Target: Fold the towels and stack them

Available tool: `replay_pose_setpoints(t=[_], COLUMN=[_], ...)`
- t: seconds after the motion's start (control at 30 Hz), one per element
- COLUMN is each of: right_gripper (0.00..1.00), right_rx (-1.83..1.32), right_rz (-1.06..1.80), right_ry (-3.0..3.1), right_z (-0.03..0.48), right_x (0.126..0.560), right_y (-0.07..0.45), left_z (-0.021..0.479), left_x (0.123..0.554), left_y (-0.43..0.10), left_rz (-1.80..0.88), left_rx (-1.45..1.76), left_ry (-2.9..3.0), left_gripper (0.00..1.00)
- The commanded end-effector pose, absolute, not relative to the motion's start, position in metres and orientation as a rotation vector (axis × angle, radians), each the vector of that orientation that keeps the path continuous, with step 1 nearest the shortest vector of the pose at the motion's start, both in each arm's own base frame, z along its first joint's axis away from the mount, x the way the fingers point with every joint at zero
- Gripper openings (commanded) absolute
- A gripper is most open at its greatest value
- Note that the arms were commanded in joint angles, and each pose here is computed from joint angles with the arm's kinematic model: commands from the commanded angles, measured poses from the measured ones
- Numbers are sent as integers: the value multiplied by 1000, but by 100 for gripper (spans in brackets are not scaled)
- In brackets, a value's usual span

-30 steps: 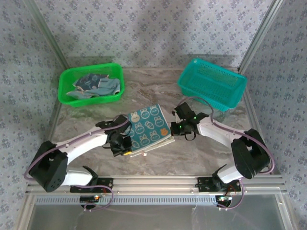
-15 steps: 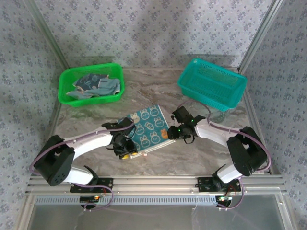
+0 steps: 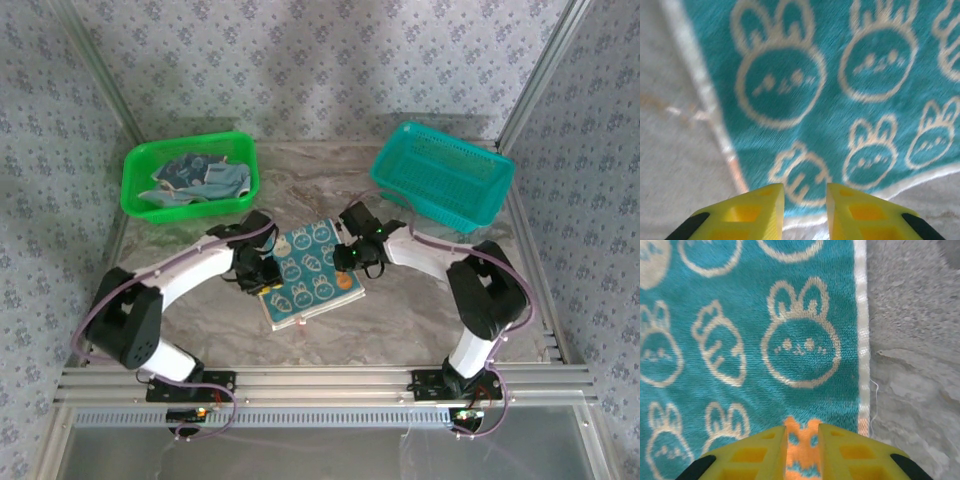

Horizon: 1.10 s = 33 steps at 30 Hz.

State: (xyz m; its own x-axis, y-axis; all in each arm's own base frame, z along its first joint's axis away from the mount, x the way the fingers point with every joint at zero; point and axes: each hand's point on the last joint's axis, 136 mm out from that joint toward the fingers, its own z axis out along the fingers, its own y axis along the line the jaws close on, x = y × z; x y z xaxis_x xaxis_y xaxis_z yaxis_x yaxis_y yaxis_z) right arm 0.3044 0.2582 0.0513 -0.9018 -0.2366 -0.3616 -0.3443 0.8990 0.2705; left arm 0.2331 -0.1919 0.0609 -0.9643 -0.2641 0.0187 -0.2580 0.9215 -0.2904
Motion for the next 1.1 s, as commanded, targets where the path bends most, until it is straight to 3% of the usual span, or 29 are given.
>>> replay_pose_setpoints(t=[0.0, 0.27, 0.53, 0.67, 0.8, 0.87, 1.07], right_gripper=[24, 23, 23, 24, 24, 20, 10], right_rx=[-493, -423, -358, -356, -328, -296, -291], right_rz=[455, 402, 404, 423, 449, 450, 443], right_ry=[2764, 2855, 2868, 2821, 2721, 2710, 2685], right_z=[40, 11, 18, 44, 75, 80, 76], right_x=[303, 261, 218, 230, 271, 294, 352], right_y=[260, 228, 218, 226, 241, 243, 253], left_z=[52, 20, 14, 35, 54, 58, 56], left_x=[255, 261, 258, 273, 302, 319, 363], left_y=[-196, -196, -195, -198, -198, -196, -189], left_rz=[-413, -344, -355, -410, -462, -471, -455], left_rx=[-341, -299, -250, -219, -209, -213, -215], left_ry=[3045, 3100, 3124, 3071, 3000, 2980, 2951], left_gripper=[25, 23, 21, 21, 17, 10, 4])
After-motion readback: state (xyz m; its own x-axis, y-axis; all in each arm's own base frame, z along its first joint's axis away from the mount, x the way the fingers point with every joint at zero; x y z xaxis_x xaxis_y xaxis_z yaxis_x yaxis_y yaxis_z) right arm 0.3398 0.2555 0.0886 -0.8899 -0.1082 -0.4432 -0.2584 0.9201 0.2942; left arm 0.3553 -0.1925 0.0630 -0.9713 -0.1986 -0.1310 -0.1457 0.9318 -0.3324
